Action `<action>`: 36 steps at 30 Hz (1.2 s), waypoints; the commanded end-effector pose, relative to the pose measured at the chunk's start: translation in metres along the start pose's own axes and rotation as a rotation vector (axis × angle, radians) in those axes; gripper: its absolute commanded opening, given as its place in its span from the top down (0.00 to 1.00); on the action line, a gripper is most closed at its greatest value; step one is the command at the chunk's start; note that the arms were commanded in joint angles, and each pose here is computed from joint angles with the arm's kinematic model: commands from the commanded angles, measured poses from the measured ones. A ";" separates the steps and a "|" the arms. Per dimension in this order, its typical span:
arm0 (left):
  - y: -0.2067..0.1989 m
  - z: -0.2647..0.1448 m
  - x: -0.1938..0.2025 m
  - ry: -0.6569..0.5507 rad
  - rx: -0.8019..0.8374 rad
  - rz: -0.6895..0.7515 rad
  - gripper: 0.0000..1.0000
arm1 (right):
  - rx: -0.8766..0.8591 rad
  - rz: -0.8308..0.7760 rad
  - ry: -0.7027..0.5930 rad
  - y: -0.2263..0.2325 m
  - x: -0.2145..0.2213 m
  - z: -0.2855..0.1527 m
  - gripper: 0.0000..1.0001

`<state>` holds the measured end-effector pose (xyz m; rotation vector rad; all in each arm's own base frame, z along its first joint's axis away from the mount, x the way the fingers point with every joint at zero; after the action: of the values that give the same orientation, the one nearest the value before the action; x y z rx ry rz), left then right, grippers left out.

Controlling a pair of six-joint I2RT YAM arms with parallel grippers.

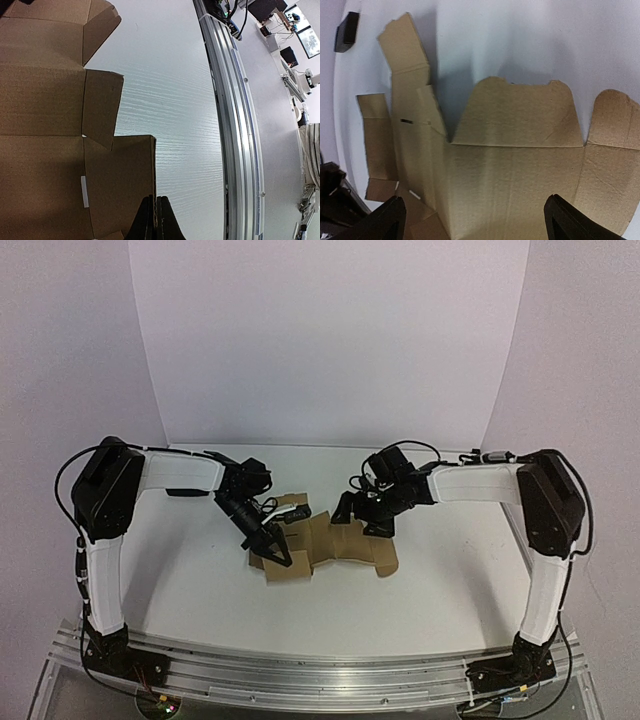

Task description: Fold the paper box

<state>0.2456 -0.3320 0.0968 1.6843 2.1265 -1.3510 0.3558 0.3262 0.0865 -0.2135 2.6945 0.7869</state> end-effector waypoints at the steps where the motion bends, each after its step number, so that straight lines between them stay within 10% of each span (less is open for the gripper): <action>1: 0.003 -0.001 -0.015 -0.030 0.001 0.040 1.00 | 0.040 0.014 0.052 0.005 0.004 0.014 0.02; 36: 0.025 -0.023 -0.045 -0.149 -0.014 -0.009 1.00 | -0.177 0.133 0.168 0.036 0.043 0.055 0.28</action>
<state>0.2696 -0.3389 0.1044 1.5692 2.1460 -1.3990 0.3439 0.3819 0.0592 -0.1252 2.7512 1.0937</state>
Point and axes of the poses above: each gripper's point midway between its finger pads, its own z axis out along the fingers, its own y axis along the line the jaws close on, x = y × z, the point moved 2 cm from there along -z, back along the fingers, and after that the axes turned 7 degrees about -z, right-handed, at the moved point
